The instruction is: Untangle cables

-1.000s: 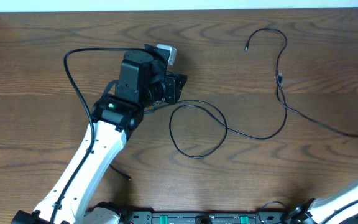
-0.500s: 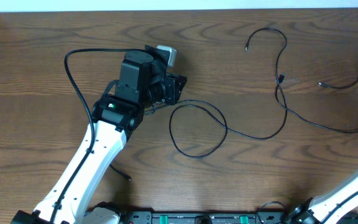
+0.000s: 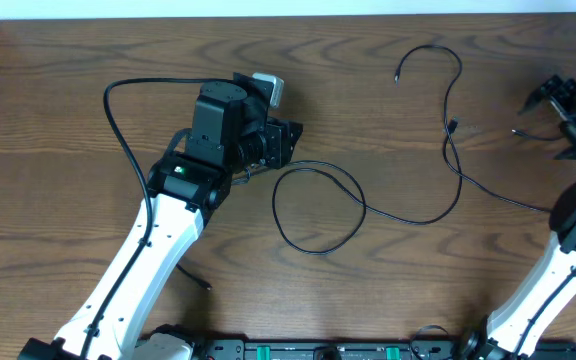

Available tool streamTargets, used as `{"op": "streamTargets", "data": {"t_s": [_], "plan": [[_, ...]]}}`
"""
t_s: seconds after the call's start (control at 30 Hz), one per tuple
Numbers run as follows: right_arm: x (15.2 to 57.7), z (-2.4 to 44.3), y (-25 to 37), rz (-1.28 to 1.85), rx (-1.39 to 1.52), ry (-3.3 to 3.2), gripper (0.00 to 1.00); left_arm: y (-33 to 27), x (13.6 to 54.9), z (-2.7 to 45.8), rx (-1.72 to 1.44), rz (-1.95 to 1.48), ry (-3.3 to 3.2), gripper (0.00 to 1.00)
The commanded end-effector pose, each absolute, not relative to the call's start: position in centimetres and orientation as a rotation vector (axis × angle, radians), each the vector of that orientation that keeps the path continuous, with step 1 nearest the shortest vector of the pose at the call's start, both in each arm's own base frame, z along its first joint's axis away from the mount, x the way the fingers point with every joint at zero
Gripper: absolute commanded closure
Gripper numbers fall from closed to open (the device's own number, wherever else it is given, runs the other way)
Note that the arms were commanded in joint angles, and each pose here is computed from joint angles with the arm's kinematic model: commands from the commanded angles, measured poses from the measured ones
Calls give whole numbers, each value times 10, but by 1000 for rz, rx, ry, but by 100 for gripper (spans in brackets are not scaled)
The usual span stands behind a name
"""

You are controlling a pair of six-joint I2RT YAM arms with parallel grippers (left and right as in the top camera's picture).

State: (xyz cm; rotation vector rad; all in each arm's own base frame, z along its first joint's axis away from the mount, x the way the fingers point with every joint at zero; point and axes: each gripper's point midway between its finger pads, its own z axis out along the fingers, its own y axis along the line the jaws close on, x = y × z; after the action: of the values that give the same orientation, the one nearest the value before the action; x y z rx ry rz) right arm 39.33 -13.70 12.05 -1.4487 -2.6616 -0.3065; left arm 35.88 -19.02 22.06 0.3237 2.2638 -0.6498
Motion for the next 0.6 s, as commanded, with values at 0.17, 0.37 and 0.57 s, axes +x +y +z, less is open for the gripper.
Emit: {"op": "streamTargets", "data": {"t_s": [0.17, 0.37, 0.57], "plan": [[379, 82, -114, 182, -1831, -2367, 1, -188, 360, 229, 323, -637, 2239, 50], [369, 70, -96, 402, -1768, -2396, 1, -188, 360, 229, 323, -637, 2239, 50], [363, 43, -66, 448, -1838, -2328, 1, -188, 360, 229, 323, -637, 2240, 49]]}}
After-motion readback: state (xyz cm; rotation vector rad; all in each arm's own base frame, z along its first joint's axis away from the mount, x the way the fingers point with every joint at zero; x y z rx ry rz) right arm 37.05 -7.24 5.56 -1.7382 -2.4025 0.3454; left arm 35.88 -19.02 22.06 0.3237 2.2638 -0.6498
